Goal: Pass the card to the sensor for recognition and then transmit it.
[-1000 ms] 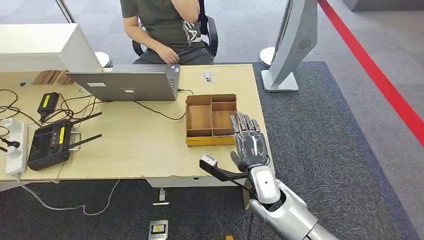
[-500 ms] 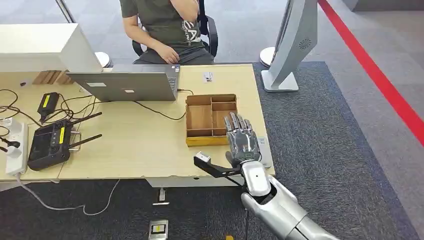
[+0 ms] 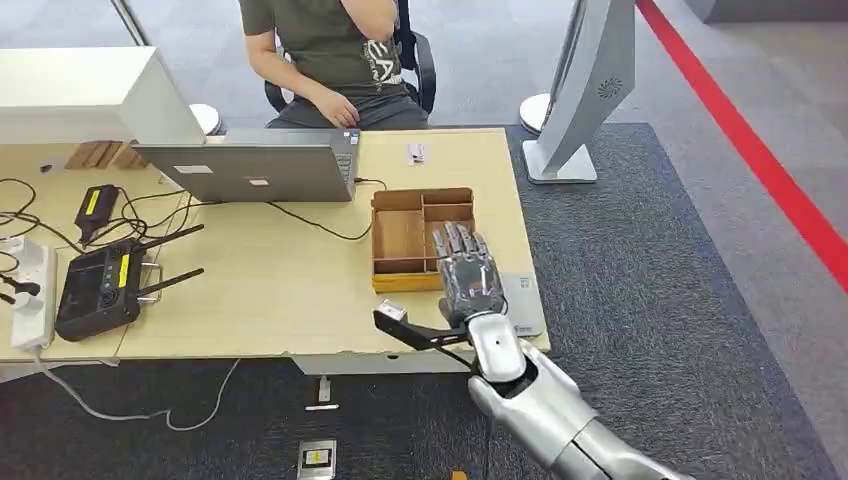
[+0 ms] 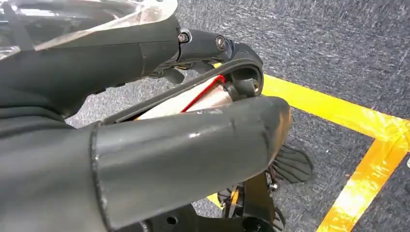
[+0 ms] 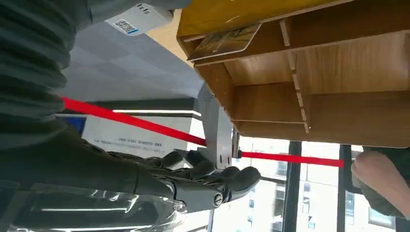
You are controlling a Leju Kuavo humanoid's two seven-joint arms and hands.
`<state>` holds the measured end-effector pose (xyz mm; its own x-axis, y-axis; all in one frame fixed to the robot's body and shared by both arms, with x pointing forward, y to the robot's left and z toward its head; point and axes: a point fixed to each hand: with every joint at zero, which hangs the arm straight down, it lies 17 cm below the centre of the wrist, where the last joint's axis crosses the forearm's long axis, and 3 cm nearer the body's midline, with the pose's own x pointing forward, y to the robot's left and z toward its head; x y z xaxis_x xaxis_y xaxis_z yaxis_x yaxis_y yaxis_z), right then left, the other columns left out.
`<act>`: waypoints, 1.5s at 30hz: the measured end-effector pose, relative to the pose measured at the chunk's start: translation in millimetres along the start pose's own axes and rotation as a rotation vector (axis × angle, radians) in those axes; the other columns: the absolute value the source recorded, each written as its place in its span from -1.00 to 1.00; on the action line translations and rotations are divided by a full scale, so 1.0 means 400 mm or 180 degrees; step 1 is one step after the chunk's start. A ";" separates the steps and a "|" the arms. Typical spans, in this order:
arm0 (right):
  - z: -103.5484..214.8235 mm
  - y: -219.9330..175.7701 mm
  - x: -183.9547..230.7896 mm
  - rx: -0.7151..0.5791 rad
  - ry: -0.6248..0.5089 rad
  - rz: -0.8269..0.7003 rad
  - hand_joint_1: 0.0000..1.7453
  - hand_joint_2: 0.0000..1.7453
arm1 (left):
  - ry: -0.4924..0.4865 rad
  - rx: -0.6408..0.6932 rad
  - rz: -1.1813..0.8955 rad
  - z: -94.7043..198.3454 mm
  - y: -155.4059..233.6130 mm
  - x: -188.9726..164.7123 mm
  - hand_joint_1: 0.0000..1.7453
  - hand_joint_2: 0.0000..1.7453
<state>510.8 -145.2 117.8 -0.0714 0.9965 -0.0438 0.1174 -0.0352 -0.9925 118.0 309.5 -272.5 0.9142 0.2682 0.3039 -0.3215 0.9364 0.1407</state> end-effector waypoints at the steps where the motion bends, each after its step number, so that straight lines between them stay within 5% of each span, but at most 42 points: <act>1: -0.004 0.001 0.003 0.0010 0.0001 0.0005 -1.00 1.00 | 0.0002 0.0000 0.0001 0.000 0.000 0.000 -1.00 -1.00; 45: -0.031 0.104 -0.120 0.0366 0.0302 0.0255 -1.00 1.00 | 0.0004 -0.0020 -0.0051 0.002 -0.009 -0.004 -1.00 -1.00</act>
<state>531.4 -193.5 79.8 0.0281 0.9927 -0.1176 0.0046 -0.1178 -0.9930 117.5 305.6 -272.8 0.9196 0.2534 0.3004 -0.3052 0.9420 0.1396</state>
